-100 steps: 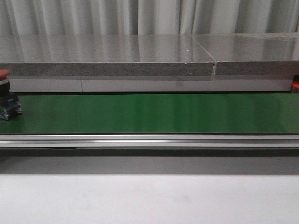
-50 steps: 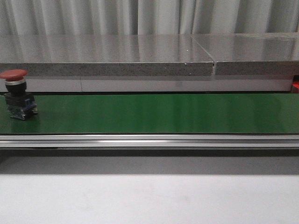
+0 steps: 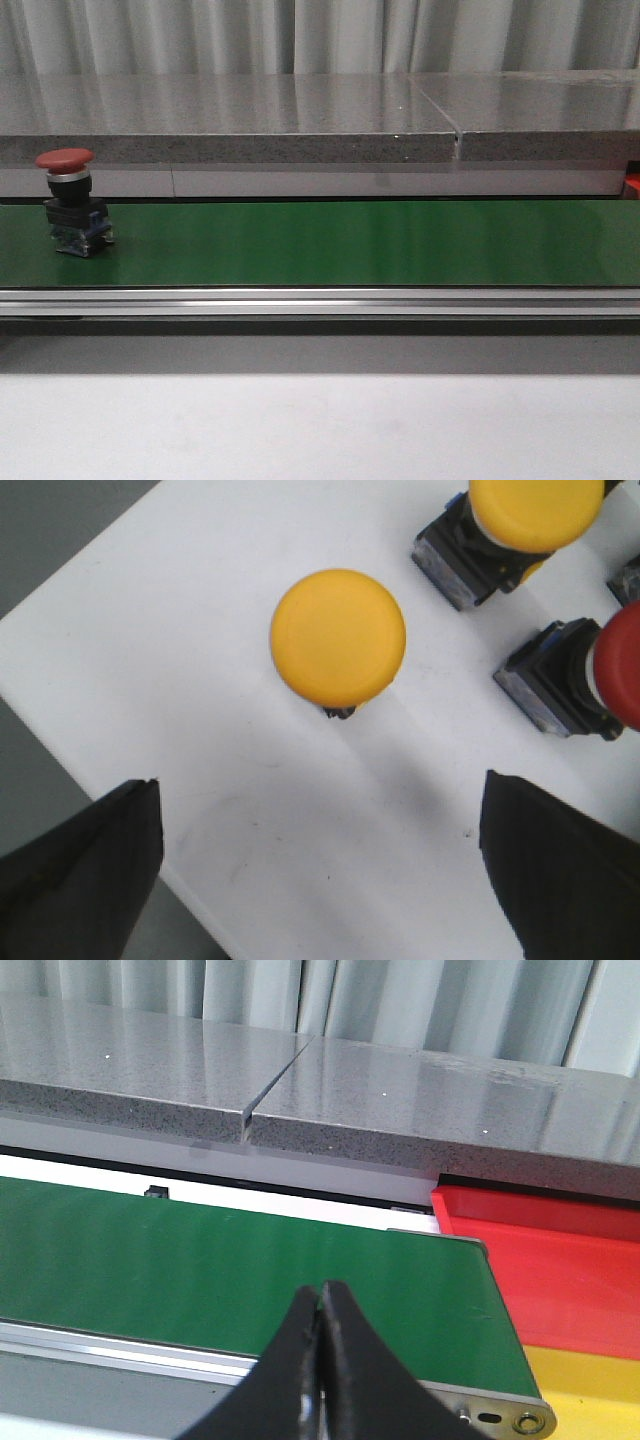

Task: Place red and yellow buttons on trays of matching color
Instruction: 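Move the left gripper down over a yellow push button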

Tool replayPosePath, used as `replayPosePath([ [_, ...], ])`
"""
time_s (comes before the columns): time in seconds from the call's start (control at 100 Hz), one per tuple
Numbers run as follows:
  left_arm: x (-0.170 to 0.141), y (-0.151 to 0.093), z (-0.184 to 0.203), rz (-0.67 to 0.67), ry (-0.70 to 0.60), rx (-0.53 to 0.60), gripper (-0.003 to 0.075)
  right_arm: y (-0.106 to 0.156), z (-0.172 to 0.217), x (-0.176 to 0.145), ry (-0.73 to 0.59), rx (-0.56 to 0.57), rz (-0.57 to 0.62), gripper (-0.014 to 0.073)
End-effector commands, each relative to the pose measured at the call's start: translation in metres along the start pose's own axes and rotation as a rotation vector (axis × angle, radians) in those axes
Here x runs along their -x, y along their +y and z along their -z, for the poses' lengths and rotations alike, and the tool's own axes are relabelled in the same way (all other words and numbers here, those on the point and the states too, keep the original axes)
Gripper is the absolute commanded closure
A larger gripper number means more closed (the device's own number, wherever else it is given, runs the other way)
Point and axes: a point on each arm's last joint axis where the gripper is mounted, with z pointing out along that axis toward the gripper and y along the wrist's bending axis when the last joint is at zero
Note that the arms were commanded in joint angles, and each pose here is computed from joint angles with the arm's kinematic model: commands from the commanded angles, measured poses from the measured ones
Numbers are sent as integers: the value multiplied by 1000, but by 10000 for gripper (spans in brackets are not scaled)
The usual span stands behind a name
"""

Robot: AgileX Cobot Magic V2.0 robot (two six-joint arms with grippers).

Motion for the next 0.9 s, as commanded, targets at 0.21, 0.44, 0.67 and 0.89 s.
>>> replayPosePath([
  [0.21,32,-6,-3,7,-102,-21,91,-1,2,13,-111,-15,17,661],
  [0.44,42,-8,-17,6,-101,-22,91,-1,2,13,-111,-15,17,661],
  [0.67,44,-10,-36,4,-87,-23,92,-1,2,13,-111,-15,17,661],
  [0.89,44,-11,-41,13,-81,-28,196,-1,2,13,-111,-15,17,661],
])
